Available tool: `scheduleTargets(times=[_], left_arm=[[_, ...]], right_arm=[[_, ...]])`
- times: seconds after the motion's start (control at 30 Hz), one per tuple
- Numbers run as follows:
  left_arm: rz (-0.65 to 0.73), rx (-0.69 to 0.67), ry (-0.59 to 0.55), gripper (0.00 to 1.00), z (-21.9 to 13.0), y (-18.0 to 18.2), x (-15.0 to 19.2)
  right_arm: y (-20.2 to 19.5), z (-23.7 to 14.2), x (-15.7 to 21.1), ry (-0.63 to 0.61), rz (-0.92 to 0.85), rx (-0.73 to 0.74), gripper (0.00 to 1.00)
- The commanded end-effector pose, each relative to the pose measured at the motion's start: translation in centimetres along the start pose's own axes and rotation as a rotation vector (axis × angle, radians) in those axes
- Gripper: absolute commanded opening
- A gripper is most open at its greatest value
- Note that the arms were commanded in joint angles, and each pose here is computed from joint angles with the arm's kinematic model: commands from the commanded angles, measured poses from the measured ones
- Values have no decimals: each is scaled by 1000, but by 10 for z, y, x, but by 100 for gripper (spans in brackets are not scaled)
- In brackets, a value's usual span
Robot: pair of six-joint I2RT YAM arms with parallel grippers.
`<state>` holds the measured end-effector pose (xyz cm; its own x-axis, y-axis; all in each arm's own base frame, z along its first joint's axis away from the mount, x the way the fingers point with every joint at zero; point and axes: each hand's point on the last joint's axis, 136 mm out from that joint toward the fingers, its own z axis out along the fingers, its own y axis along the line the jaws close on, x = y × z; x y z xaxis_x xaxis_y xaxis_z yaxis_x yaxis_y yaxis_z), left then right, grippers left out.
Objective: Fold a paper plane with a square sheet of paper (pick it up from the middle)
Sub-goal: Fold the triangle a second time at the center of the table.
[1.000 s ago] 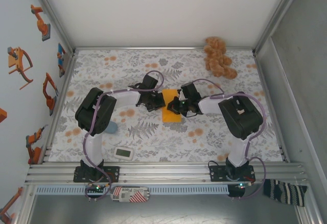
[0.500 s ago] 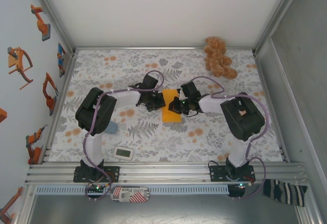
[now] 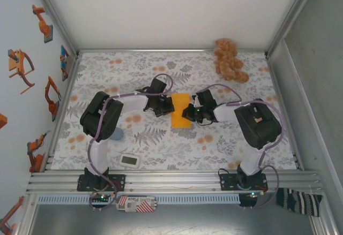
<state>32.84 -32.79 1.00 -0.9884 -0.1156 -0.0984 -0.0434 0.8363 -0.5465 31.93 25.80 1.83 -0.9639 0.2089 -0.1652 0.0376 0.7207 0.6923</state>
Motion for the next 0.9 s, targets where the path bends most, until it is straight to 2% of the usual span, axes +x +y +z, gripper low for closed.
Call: scheduleTargets(times=[0.0, 0.2, 0.43, 0.67, 0.87], left_arm=[[-61, -284, 127, 5, 28, 88, 45], [-49, -255, 121, 6, 27, 77, 39], [-51, -248, 118, 5, 27, 73, 37], [-66, -263, 123, 6, 27, 77, 39], [-75, -313, 129, 5, 26, 89, 43]], right_arm=[[-9, -19, -9, -55, 31, 31, 0], [30, -35, -26, -93, -54, -53, 0], [38, -6, -18, -25, -68, -43, 0], [22, 13, -17, 0, -32, 34, 0], [-8, 13, -23, -50, 66, 84, 0]])
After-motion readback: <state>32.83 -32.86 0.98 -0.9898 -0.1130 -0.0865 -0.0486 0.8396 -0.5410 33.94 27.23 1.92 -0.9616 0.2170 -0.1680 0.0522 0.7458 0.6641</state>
